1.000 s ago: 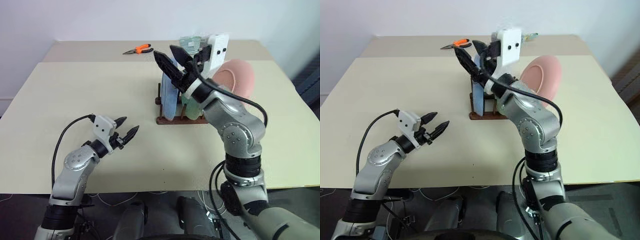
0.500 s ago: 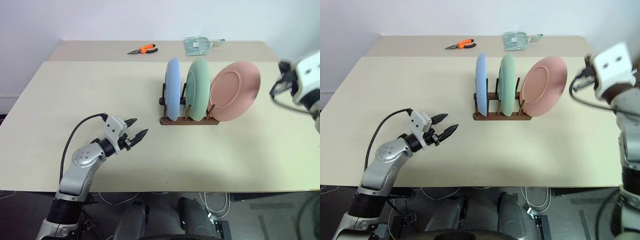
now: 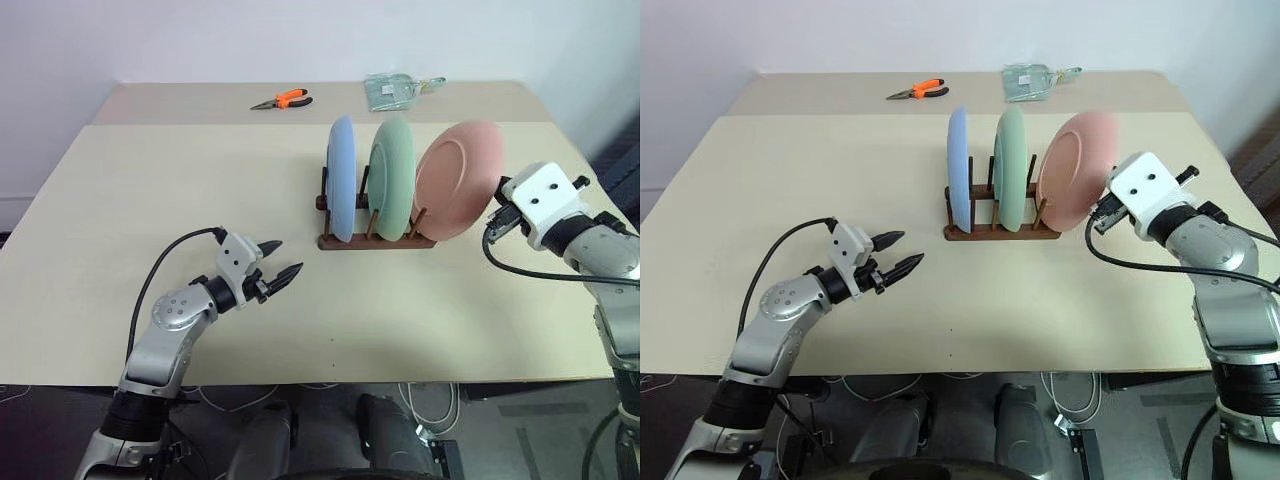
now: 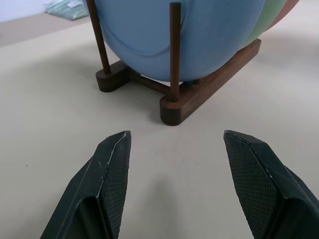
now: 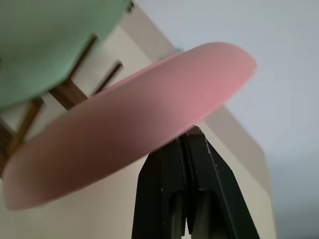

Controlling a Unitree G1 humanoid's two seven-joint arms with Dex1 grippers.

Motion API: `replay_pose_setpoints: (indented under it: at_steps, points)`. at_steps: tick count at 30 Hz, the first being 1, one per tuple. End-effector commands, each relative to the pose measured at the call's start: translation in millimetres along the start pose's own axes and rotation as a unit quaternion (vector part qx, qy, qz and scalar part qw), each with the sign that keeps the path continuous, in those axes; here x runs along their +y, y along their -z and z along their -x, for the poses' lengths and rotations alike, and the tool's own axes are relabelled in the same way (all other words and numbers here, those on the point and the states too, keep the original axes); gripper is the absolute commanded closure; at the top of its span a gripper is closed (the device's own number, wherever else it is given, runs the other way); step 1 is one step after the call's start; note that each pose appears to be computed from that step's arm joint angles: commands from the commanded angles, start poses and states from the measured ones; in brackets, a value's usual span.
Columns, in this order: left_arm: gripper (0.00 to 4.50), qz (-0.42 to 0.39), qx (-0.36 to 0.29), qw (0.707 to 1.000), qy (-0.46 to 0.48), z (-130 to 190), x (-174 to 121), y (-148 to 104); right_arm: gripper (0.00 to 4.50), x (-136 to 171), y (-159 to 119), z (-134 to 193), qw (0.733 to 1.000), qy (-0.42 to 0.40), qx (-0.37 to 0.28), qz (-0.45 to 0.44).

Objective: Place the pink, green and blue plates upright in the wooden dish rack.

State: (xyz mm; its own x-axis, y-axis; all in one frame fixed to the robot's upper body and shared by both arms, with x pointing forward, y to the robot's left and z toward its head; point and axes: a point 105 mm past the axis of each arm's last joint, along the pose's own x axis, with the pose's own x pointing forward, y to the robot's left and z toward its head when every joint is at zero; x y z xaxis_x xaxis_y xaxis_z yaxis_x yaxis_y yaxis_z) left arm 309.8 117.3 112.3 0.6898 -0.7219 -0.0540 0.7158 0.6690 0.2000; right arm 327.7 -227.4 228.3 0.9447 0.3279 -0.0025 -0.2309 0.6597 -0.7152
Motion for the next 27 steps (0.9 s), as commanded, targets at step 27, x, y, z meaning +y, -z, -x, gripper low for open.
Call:
replay_pose_setpoints:
  at_steps: [27]
  points:
    - [1.47,-0.04,0.055,0.968,-0.242,67,90,22,4.47,-21,105,26,0.964,0.077,0.038,-0.251]
